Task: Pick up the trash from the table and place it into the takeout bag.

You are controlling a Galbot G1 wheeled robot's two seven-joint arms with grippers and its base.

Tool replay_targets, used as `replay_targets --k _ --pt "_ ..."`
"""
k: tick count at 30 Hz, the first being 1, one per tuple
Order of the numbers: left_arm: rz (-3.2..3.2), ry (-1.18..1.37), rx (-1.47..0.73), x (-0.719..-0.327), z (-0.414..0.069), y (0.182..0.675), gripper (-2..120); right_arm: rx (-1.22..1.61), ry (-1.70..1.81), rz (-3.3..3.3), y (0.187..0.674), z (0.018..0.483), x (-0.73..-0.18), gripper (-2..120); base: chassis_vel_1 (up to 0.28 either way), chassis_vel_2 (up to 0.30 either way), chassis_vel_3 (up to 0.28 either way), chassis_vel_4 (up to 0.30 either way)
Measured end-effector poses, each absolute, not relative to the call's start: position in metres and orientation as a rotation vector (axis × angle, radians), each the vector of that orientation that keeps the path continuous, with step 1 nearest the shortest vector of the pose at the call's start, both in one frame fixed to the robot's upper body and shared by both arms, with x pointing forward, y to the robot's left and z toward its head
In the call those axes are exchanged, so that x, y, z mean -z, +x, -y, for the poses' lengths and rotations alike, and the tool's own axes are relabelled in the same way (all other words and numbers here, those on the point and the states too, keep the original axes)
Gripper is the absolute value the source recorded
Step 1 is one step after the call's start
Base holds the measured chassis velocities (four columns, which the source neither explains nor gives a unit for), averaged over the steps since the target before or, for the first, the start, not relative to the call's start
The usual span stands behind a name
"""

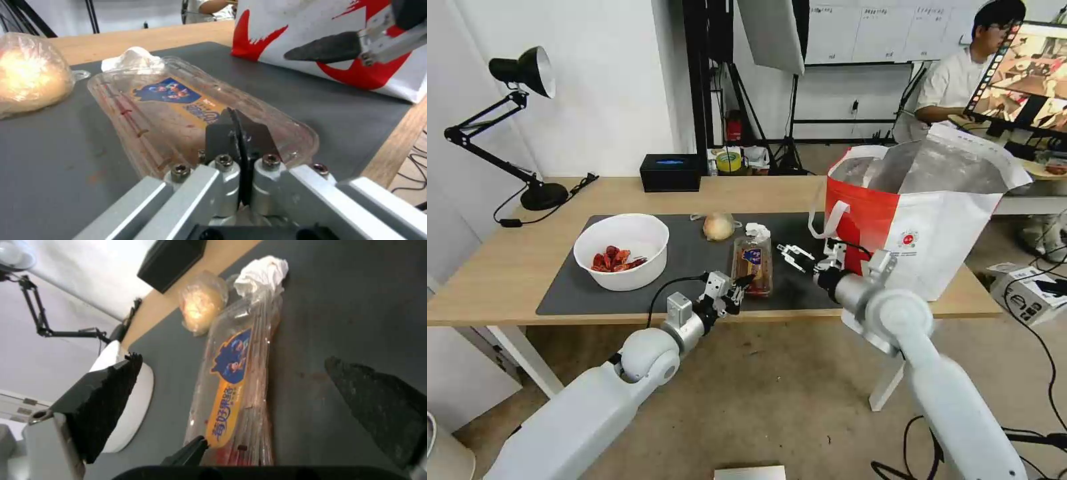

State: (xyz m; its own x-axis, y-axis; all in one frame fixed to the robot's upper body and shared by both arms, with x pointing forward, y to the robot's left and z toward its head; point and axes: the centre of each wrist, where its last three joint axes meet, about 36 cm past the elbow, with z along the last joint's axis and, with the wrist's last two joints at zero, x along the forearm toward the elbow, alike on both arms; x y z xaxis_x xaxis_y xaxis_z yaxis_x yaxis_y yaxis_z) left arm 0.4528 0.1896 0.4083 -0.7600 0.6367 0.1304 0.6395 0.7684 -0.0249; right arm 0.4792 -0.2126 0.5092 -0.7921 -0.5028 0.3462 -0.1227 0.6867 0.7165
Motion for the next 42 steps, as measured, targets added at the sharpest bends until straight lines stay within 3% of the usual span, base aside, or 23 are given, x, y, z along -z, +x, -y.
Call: replay_targets --k 42 --pt "2.850 -1.014 0.023 -0.408 -0.194 0.455 0 0.655 0.448 2.190 0.571 0.146 -0.524 100 0.000 0.000 0.000 0.000"
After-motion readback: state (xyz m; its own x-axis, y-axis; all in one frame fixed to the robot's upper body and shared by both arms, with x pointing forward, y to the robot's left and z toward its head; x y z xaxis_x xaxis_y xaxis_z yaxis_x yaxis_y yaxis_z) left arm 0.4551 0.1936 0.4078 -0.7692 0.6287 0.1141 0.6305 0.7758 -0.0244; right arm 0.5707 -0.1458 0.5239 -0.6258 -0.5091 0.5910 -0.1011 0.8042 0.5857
